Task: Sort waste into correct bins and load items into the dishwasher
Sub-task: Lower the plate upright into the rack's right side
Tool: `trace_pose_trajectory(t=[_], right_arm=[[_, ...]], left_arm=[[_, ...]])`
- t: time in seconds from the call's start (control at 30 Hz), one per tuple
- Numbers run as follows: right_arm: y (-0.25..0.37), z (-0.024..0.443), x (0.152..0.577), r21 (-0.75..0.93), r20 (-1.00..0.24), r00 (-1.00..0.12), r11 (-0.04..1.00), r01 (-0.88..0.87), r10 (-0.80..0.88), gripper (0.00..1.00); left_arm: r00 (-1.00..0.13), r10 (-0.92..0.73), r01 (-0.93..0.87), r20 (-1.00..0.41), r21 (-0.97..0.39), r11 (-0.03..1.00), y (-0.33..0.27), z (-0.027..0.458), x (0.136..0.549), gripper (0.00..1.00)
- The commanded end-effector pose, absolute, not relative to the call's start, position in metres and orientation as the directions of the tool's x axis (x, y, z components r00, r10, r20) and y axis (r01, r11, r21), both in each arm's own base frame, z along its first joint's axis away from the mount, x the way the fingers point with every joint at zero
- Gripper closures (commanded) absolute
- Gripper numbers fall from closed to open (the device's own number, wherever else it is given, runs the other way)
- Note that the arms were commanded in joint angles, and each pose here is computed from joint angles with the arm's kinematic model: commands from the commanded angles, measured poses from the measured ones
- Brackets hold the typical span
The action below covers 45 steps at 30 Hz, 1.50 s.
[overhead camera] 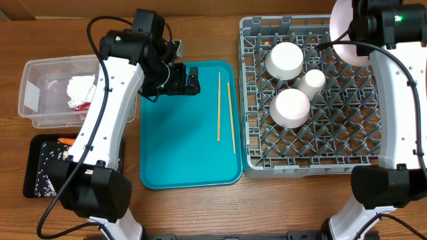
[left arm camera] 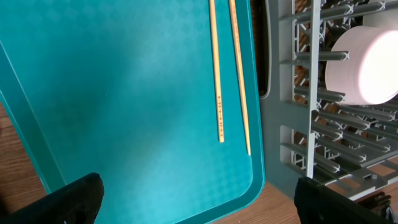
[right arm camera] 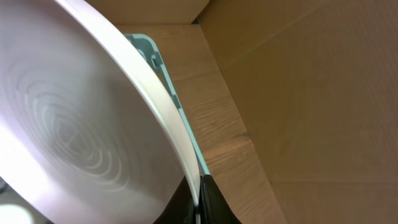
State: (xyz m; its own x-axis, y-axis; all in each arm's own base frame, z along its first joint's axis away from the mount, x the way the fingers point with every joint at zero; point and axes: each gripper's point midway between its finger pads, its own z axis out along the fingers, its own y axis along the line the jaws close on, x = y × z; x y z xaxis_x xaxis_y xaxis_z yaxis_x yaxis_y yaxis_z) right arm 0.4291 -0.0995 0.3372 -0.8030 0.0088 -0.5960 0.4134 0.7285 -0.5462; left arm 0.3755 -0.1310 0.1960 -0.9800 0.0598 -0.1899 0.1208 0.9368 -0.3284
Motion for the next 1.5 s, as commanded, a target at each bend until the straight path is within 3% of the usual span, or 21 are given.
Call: trace_pose_trajectory(t=[0.0,0.87,1.07,1.27,1.47], right_arm=[[-0.109,0.332,0.422,-0.594,-0.557,-0.83,0.704,0.389,-0.011,0.96],[-0.118,0.261,0.437,-0.648,-0.48,-0.877,0.684,0.334,-0.027,0.96],[-0.123,0.266,0.441,-0.682,-0.474,-0.878,0.656,0.324,-0.059,0.96],[-0.136,0.287,0.441,-0.766,-0.461,-0.882,0.546,0.34,-0.098,0.96],[-0.129,0.277,0.443,-0.73,-0.462,-0.882,0.605,0.318,-0.094,0.96]], left_arm=[[-0.969,0.073,0.15,-0.237,-0.322,0.935,-0.132,0.21,0.378,0.0],[-0.969,0.073,0.15,-0.237,-0.322,0.935,-0.132,0.21,0.378,0.0],[-0.969,0.073,0.15,-0.237,-0.322,0.935,-0.132,0.21,0.378,0.0],[-0.969,0.073,0.15,-0.237,-0.322,0.935,-0.132,0.21,0.378,0.0],[-0.969,0.073,0.15,-0.237,-0.322,0.935,-0.132,0.21,0.378,0.0]])
